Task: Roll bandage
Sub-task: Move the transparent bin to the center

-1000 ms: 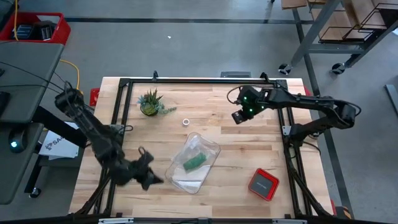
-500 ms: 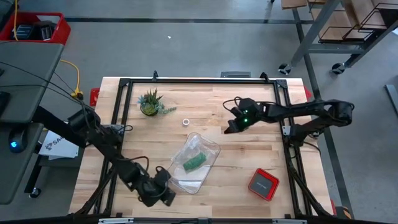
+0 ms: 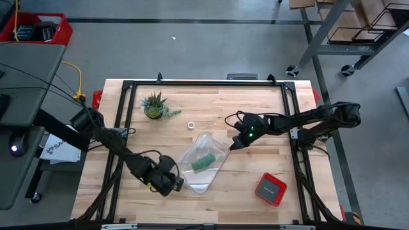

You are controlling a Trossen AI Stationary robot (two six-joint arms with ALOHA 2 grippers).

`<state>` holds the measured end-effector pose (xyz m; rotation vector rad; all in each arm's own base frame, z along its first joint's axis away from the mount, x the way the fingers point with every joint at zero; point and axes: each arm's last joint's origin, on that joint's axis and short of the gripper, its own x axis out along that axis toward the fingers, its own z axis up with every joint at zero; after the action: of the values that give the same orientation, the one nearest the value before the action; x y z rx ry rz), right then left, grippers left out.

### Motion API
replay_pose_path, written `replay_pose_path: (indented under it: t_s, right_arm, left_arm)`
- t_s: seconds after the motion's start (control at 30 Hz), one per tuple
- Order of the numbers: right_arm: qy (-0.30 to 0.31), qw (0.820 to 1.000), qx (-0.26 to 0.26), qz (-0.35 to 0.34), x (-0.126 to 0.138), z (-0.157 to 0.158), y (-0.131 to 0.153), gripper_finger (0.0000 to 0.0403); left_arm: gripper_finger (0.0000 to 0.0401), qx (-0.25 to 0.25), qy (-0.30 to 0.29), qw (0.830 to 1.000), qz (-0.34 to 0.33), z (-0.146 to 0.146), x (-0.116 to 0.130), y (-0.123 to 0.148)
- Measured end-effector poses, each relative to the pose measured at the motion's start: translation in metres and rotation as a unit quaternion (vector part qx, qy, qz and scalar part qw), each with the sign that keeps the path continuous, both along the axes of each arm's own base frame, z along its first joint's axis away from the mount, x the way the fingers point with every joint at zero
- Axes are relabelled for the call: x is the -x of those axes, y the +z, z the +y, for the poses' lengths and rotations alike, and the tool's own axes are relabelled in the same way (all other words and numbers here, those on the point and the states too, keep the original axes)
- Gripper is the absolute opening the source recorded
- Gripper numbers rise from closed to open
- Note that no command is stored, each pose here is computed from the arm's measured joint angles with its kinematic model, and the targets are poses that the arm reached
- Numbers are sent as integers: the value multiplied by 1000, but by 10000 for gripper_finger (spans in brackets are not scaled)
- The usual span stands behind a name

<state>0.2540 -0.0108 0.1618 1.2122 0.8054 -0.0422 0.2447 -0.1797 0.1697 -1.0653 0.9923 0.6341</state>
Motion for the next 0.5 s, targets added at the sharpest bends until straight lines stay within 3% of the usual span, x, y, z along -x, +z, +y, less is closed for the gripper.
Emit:
replay_pose_path:
  t_s: [0.17, 0.4, 0.5]
  right_arm:
    - [-25, 1000, 1, 2, -2, 5, 1, 0]
    - [7, 1000, -21, 3, -2, 26, 2, 0]
    - [10, 1000, -25, 6, -2, 32, 3, 0]
  left_arm:
    - [0, -34, -1, 999, 28, 25, -7, 2]
    - [0, -99, 21, 993, 61, 64, -8, 12]
    - [0, -111, 2, 992, 54, 76, -6, 24]
